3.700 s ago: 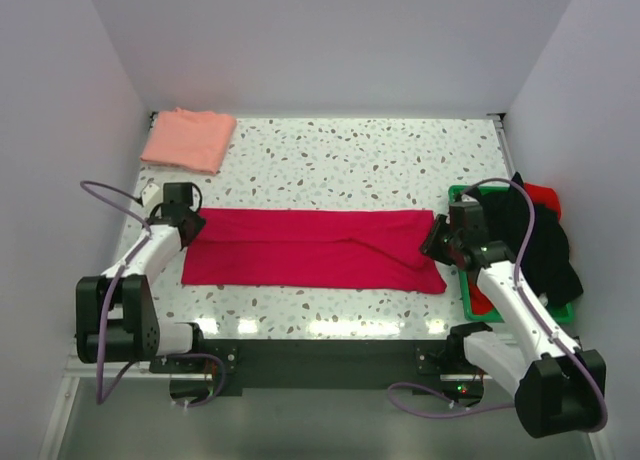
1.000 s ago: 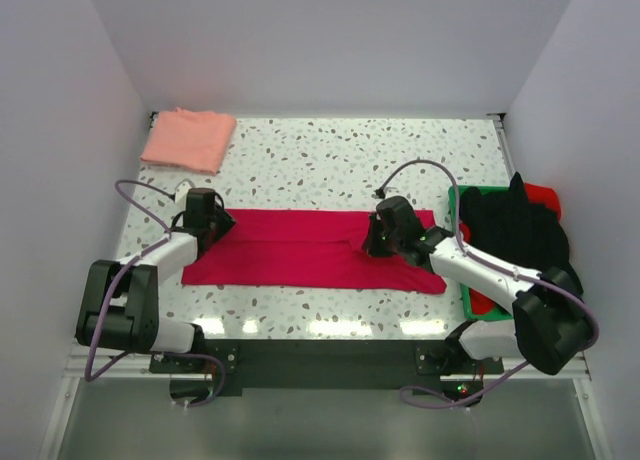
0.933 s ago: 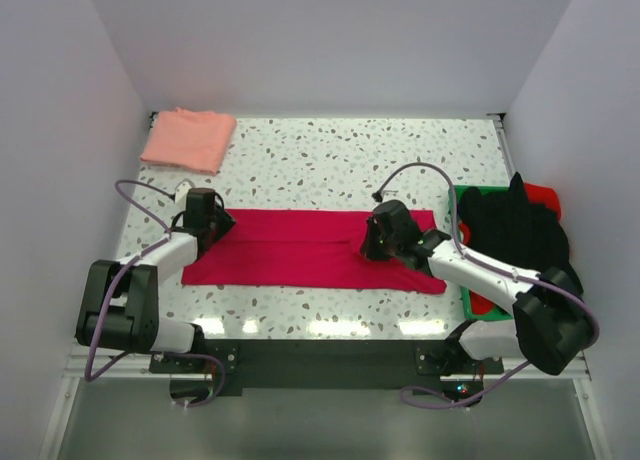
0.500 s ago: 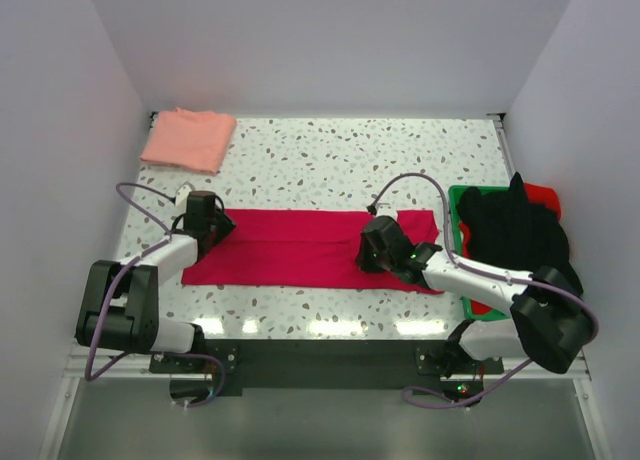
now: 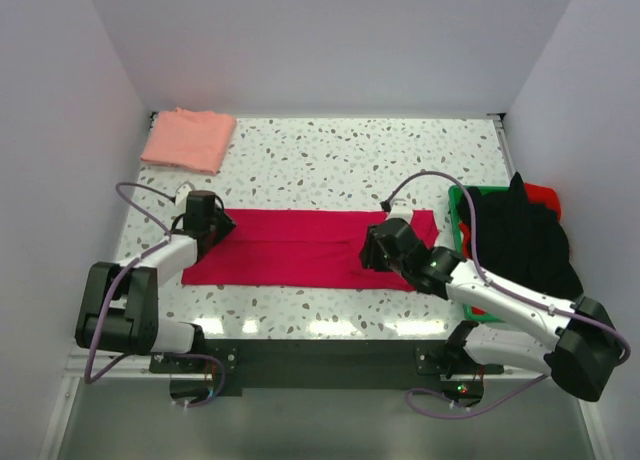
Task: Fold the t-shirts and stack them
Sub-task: Fold the tshirt
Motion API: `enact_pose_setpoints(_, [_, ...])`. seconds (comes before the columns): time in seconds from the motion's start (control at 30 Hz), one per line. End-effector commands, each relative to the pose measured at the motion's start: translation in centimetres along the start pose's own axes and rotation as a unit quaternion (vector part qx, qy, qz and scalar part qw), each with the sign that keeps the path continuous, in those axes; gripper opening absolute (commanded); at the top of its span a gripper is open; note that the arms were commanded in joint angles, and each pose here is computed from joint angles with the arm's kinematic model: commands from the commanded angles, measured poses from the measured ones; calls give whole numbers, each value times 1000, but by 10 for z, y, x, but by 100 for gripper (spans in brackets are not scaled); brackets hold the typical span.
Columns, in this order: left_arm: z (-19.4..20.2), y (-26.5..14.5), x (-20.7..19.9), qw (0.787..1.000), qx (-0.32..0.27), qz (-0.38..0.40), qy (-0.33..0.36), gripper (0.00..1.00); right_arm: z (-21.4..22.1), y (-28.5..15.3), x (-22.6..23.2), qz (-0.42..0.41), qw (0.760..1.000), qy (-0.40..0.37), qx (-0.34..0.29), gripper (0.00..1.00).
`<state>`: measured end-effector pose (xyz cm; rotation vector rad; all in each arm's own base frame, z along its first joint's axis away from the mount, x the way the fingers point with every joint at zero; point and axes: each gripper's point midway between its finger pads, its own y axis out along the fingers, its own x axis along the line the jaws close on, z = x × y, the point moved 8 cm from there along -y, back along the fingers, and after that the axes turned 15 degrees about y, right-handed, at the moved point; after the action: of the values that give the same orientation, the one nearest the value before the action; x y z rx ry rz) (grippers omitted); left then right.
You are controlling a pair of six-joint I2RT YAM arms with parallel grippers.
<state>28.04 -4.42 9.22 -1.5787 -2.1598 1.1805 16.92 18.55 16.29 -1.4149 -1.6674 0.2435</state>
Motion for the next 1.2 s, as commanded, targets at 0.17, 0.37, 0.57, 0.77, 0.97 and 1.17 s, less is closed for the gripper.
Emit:
enact_pose_setpoints(0.17, [8, -14, -12, 999, -17, 24, 15, 41, -30, 19, -32, 142, 989, 34, -32, 41])
enact_pose_setpoints(0.37, [37, -17, -24, 998, 0, 23, 51, 35, -48, 54, -61, 181, 980, 76, -4, 41])
enact_pose_setpoints(0.57, [62, -14, -28, 996, 27, 10, 80, 29, -57, 86, -71, 196, 976, 93, 21, 41])
enact_pose_setpoints(0.77, [75, -17, -36, 994, 39, 22, 98, 28, -91, 128, -77, 206, 973, 101, 38, 41])
enact_pose_setpoints(0.97, [93, -21, -44, 991, 64, 40, 112, 27, -138, 192, -62, 225, 972, 48, 50, 42])
enact_pose_setpoints(1.17, [122, -37, -65, 986, 103, 82, 104, 26, -180, 264, -41, 196, 979, -16, 47, 43])
